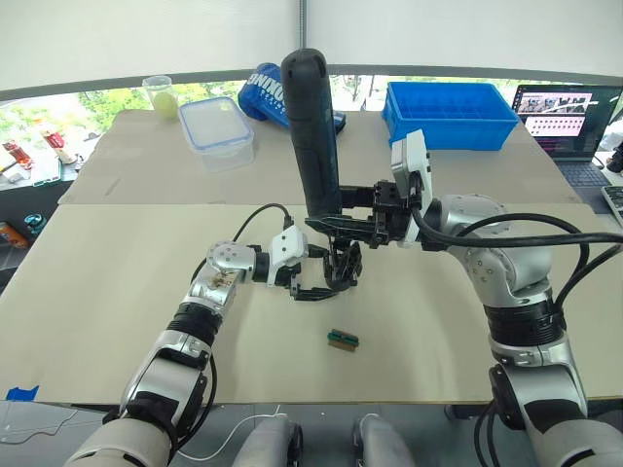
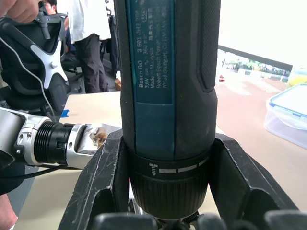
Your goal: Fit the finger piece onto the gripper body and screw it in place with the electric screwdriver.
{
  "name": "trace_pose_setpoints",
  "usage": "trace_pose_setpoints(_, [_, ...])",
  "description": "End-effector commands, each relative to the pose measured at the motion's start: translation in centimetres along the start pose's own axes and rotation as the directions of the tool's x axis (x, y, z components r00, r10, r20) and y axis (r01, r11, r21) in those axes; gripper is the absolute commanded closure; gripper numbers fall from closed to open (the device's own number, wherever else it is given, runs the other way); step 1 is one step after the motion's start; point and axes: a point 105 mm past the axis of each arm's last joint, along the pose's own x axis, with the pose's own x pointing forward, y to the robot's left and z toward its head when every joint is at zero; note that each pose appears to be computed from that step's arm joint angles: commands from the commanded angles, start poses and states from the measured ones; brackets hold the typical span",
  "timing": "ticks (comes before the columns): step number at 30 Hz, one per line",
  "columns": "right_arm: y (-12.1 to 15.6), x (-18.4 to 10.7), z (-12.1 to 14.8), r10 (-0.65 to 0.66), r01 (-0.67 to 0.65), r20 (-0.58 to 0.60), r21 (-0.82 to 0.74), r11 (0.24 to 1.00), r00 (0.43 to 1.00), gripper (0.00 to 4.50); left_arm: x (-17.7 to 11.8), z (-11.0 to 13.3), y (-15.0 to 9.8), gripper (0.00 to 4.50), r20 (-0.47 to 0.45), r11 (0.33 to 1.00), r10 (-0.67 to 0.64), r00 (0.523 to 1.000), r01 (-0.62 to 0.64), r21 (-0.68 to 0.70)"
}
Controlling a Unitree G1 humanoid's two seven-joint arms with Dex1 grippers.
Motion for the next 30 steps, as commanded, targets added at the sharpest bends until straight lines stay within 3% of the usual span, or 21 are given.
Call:
trace_pose_setpoints(1, [0.34, -0.42, 2.38, 0.014, -0.009, 0.059, -0.086, 0.996, 0.998, 2.58, -0.07, 1.00, 0.24, 0.00, 0.021, 0.999, 0.001, 1.000, -0.002, 0.048])
trace_pose_setpoints(30, [-0.33, -0.74, 1.88, -0.005, 0.010, 0.053, -0.103, 0.995, 0.999, 2.58, -0.15, 0.61, -0.17, 0.00, 0.007, 0.999, -0.010, 1.000, 0.010, 0.050])
